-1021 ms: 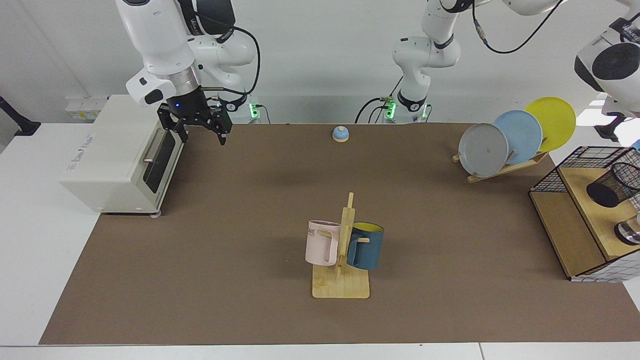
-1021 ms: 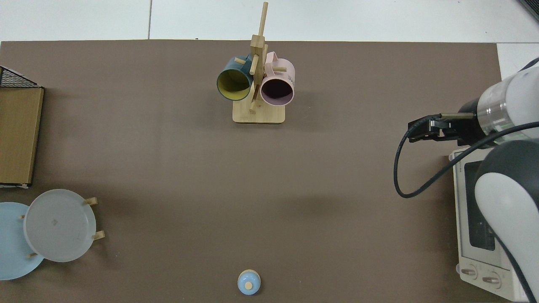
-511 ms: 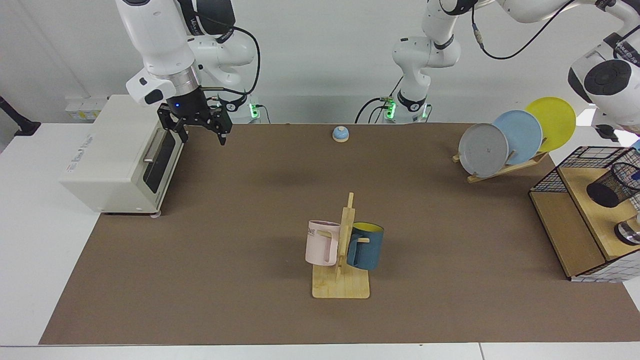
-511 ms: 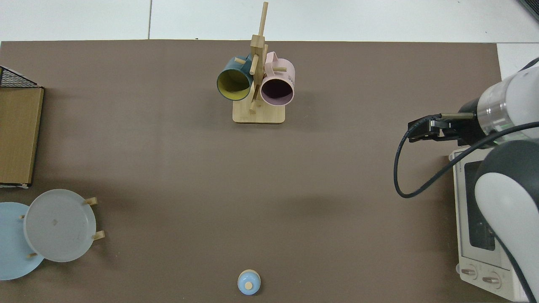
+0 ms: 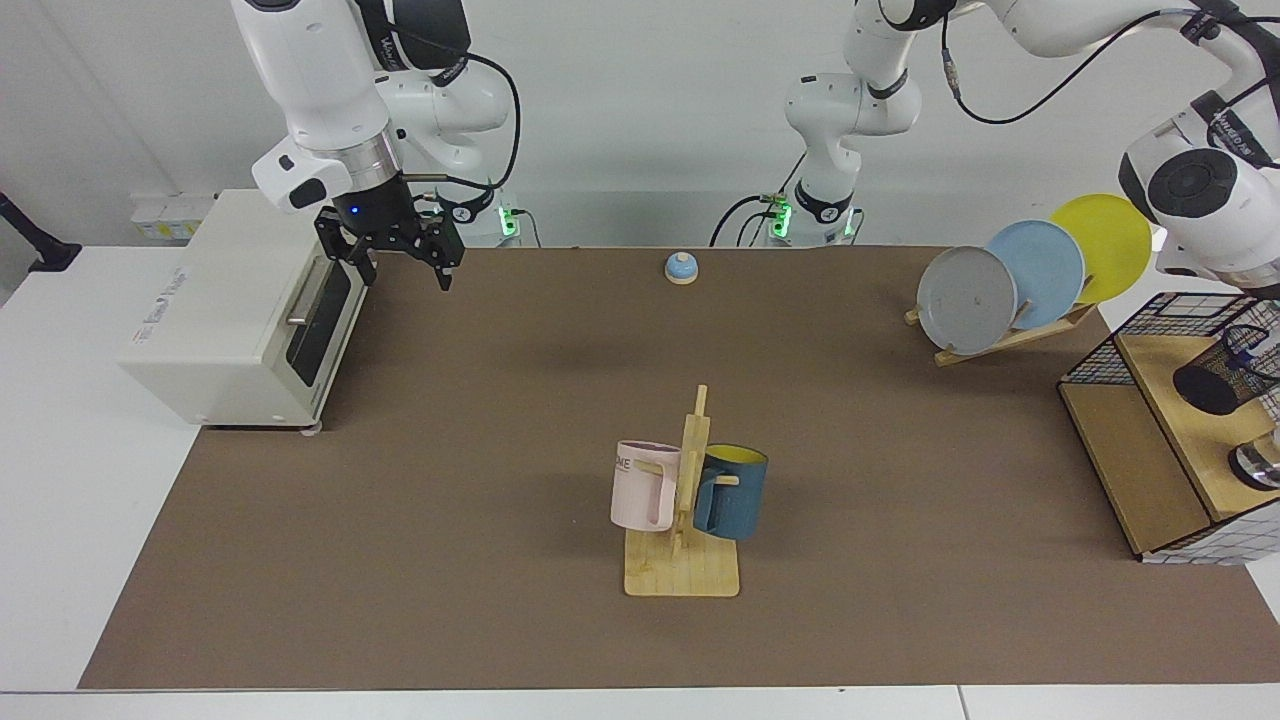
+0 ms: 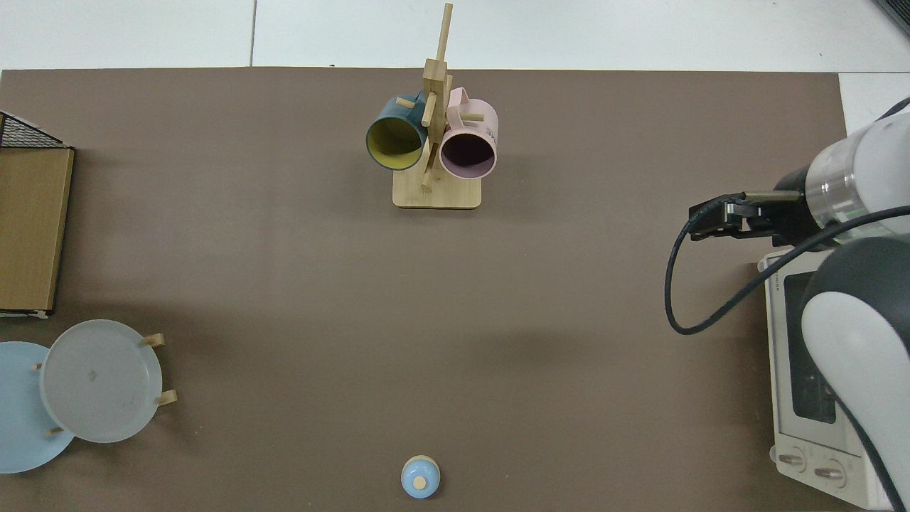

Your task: Put markers into pen holder

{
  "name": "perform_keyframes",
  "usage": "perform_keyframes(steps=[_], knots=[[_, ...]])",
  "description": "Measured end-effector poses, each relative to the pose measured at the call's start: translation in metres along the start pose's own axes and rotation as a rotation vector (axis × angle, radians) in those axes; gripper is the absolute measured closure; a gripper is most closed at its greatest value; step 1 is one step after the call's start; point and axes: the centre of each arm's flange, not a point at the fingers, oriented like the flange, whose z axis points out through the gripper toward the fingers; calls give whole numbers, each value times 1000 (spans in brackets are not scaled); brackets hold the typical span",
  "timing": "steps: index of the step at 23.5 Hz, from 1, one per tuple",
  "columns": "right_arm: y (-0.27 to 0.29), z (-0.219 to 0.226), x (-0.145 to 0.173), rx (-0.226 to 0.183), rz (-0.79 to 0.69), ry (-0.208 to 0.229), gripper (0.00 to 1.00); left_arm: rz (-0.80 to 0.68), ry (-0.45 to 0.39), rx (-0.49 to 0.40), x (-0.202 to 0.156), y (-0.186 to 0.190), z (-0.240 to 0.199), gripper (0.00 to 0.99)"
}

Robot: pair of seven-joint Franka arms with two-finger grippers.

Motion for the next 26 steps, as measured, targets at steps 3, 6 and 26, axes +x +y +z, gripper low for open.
perform_keyframes(steps=[3,6,26], knots=[[0,0,0,0,0,0,0,2,3,0,2,0,1,833],[0,0,0,0,0,0,4,-2,6,1,4,1,1,833],[0,0,0,0,0,0,4,-50,4,0,18,0,4,833]])
